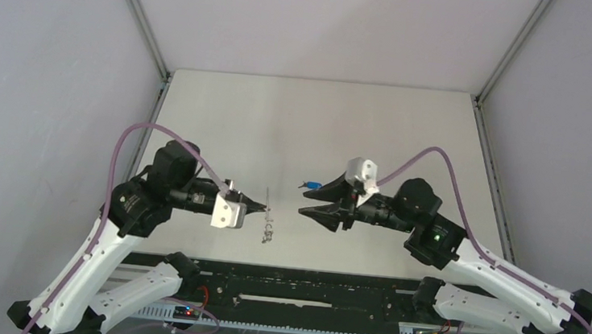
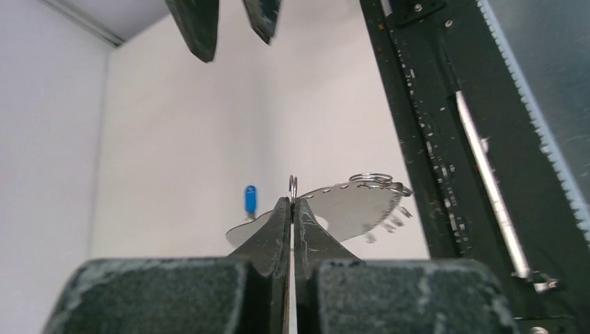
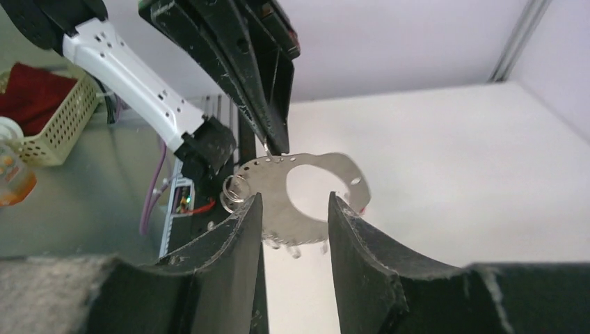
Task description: Put the keys on the keyring
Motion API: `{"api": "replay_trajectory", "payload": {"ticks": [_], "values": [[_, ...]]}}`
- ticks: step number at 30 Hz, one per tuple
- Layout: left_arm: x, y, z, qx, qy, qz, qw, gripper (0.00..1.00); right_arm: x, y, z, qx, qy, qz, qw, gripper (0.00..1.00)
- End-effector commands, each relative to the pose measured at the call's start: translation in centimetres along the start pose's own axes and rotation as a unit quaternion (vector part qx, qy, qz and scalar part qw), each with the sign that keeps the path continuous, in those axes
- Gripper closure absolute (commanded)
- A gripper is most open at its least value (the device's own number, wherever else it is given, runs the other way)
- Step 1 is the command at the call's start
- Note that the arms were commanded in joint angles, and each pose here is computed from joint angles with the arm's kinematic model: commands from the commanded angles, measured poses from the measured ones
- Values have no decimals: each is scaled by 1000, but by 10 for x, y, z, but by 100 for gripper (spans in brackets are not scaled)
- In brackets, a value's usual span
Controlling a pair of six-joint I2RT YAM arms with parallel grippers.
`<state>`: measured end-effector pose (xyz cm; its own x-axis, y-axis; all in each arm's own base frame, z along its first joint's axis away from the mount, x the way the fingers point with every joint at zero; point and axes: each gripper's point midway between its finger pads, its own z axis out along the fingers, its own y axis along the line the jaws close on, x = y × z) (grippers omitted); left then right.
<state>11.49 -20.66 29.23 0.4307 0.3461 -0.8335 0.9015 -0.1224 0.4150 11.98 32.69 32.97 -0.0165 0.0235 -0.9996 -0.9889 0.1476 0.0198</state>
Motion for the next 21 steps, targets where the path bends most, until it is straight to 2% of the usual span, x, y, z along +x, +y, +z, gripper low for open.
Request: {"api": "replay_trajectory", "payload": {"ticks": [1,4,8,15,21], "values": [[-18,2,0,-1,-45,142,989,100,-41,13,-8,-49,-113,-33,992,52],[-24,2,0,-1,-56,191,980,100,-34,15,-4,-63,-108,-45,991,53],[-42,4,0,0,-87,207,974,100,-33,20,1,-83,-109,-51,989,54],[-75,10,-4,-15,-151,155,976,100,-39,28,-1,-99,-122,-59,986,56],[-98,14,-5,-13,-202,69,977,100,-48,35,2,-97,-143,-89,981,57]]}}
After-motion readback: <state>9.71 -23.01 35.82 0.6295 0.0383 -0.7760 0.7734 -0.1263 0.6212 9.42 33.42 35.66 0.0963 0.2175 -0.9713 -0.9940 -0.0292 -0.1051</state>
